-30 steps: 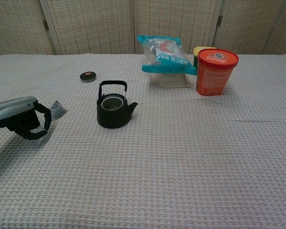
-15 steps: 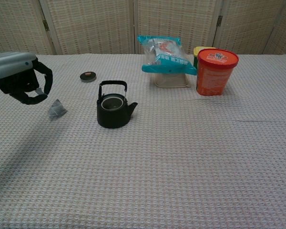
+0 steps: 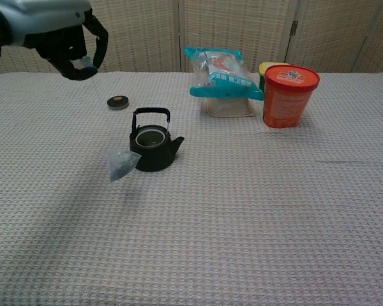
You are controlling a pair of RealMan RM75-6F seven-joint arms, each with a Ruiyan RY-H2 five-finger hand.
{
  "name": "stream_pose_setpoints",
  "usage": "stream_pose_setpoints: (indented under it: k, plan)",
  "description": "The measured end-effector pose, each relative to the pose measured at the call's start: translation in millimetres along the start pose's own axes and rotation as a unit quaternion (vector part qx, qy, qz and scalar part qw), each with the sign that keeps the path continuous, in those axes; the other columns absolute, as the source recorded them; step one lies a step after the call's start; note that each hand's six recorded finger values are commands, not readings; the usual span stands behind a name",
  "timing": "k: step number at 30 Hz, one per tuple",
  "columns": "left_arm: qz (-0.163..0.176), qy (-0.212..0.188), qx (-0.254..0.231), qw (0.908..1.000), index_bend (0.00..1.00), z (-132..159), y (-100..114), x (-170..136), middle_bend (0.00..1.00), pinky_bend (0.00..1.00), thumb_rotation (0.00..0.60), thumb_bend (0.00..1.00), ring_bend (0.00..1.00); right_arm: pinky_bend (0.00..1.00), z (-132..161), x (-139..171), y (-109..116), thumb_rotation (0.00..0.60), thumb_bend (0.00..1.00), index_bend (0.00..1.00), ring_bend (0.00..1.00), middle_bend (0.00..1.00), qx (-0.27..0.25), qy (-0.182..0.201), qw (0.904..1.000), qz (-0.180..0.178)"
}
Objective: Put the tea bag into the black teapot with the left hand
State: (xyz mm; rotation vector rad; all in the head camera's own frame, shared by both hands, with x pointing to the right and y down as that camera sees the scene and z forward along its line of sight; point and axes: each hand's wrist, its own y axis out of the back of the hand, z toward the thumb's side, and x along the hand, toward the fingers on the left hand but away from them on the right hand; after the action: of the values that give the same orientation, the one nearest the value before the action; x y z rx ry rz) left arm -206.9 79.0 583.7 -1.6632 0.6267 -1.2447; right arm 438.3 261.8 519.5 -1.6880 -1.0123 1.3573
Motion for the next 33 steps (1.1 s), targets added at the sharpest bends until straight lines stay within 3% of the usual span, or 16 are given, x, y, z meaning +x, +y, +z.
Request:
stream_pose_setpoints:
  k: [9,16,33]
  plan:
    - [0.013,-0.017,0.029,0.9993,0.65,33.2,26.3,18.3,1.00,1.00,0.600,0.52,1.00,0.00,-5.5,-6.6,-2.1,0.600,0.27,0.00,0.00,0.00,-0.008,-0.010,0.9998,0.013]
    - [0.016,-0.032,0.036,0.9987,0.65,57.1,33.4,30.6,1.00,1.00,0.600,0.52,1.00,0.00,-9.1,-7.2,0.6,0.600,0.27,0.00,0.00,0.00,-0.015,-0.015,0.9997,0.011]
    - [-0.008,-0.025,0.001,0.9997,0.65,53.3,7.9,63.7,1.00,1.00,0.600,0.52,1.00,0.00,-16.0,-8.7,3.0,0.600,0.27,0.00,0.00,0.00,-0.020,-0.027,0.9994,0.009]
